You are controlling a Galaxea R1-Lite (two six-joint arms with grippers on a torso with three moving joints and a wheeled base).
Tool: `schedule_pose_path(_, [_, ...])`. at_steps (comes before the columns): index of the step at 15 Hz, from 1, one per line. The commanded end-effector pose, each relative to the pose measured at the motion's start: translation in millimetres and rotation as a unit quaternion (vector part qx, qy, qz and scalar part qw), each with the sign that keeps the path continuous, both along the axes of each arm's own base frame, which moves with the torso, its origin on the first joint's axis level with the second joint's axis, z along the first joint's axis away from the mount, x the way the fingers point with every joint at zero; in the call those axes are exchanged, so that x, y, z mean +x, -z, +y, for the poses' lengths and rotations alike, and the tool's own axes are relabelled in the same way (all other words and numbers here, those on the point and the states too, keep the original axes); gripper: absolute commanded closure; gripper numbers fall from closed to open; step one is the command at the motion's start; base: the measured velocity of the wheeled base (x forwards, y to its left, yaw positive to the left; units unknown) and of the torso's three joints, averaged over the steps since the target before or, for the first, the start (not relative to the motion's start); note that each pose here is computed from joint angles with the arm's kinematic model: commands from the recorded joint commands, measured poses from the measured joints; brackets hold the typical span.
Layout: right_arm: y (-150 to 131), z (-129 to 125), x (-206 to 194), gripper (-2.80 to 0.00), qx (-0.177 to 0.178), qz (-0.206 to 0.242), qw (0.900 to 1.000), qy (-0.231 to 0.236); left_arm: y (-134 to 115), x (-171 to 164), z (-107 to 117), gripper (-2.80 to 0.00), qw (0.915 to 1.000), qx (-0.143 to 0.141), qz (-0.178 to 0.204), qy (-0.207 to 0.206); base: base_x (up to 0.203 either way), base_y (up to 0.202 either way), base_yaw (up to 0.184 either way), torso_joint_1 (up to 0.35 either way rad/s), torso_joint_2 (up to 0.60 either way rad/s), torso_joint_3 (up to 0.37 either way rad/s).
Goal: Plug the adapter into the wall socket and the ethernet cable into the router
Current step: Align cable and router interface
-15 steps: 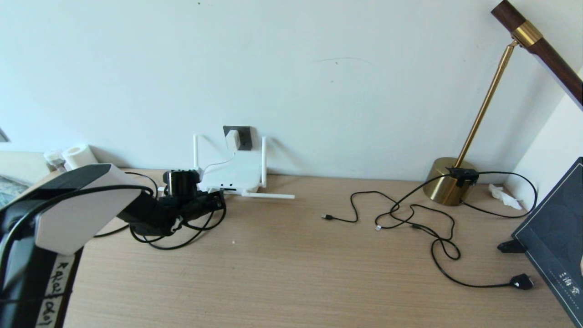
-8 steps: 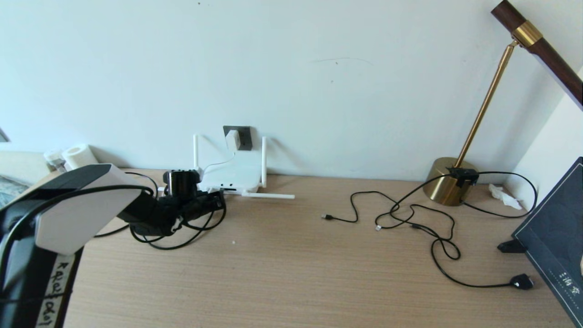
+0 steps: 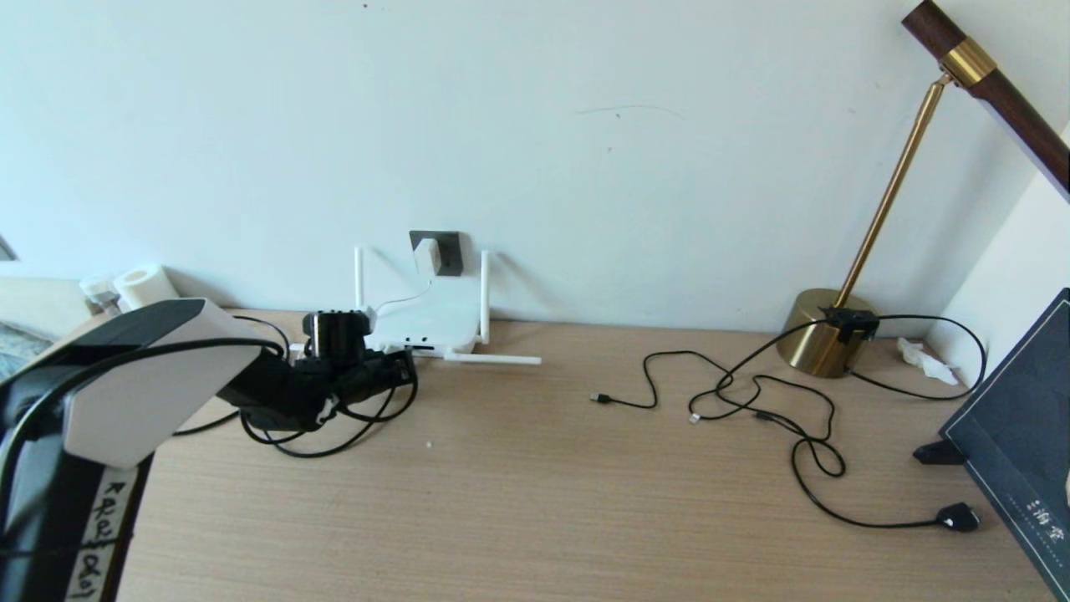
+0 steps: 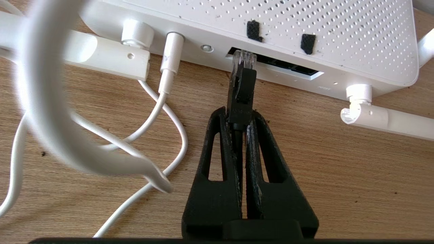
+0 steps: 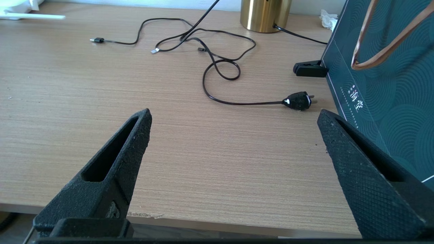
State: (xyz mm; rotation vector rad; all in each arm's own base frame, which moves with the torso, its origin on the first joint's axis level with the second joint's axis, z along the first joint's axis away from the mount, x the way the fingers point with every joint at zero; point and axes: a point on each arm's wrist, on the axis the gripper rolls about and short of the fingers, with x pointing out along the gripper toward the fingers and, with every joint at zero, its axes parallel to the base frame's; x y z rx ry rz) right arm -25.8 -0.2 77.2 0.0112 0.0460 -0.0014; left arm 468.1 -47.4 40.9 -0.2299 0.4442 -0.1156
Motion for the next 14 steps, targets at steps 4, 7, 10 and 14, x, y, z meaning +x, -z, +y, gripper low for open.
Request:
schedule_pose_path(4, [0.1, 0.0, 0.0, -2.8, 0.0, 0.0, 1.0, 0.0, -5.1, 1.2, -0.5, 0.0, 1.0, -0.001, -0.005, 0.001, 0.0, 0.0, 0.0, 0.0, 0.0, 0.0])
schedule_pose_path(7, [0.1, 0.0, 0.0, -2.8, 0.0, 0.0, 1.0, -0.001, -5.5, 2.4, -0.6, 0.0, 1.0, -0.002, -0.006, 0.001, 0.0, 0.0, 0.0, 0.0, 0.0, 0.0])
schedule_pose_path(10, [0.1, 0.0, 0.1, -2.8, 0.0, 0.001, 1.0, 0.0, -7.1, 1.9, -0.6, 0.0, 1.0, -0.002, -0.008, 0.001, 0.0, 0.0, 0.0, 0.0, 0.0, 0.0])
schedule_pose_path(14, [0.1, 0.0, 0.0, -2.8, 0.0, 0.0, 1.0, -0.001, -6.1, 0.9, 0.3, 0.0, 1.0, -0.001, -0.006, 0.0, 0.0, 0.0, 0.0, 0.0, 0.0, 0.0])
